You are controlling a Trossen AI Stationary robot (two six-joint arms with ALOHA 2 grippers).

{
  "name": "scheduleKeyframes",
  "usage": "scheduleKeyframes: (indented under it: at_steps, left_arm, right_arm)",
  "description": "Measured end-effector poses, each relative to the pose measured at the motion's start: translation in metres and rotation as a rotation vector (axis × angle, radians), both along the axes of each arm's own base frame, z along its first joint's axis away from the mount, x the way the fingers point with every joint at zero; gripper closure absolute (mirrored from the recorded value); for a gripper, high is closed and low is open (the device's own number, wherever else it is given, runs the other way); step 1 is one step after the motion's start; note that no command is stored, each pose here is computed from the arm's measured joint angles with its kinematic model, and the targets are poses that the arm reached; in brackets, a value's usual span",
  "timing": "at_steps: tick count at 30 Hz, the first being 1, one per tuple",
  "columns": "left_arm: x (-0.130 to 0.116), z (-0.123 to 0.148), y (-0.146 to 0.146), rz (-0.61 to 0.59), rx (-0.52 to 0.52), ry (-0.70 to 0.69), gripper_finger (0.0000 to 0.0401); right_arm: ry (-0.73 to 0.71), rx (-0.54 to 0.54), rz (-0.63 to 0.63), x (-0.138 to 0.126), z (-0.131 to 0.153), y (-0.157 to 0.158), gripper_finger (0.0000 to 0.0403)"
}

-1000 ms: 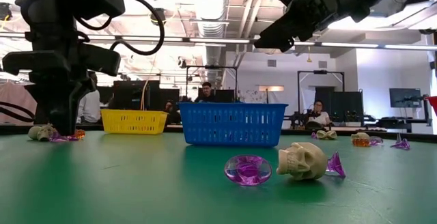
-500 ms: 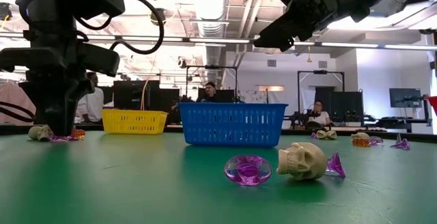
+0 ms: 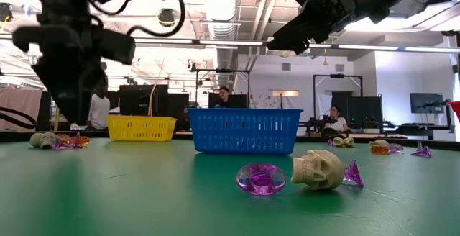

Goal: Sort Halloween decoration
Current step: Put the witch hat toy into the blue bin

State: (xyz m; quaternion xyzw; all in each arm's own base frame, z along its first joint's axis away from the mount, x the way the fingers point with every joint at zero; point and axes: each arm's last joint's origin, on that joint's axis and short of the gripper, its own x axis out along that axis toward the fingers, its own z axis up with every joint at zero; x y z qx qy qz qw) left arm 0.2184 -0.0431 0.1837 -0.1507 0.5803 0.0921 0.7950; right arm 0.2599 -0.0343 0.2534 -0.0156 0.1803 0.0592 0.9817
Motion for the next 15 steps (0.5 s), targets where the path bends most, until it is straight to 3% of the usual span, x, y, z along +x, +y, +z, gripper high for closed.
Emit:
scheduleKeyframes:
  at_steps: [6,15]
  left_arm:
    - [-0.006,0.007,0.002,-0.021,0.044,0.091,0.0249]
    - [-0.007,-0.01,0.001,-0.029,0.009,0.066,0.0255]
  right_arm:
    - [0.0,0.0,0.0,0.0,0.0,0.0,0.0168]
    - [0.002,-0.001,0.001,0.0,0.0,0.0,0.0168]
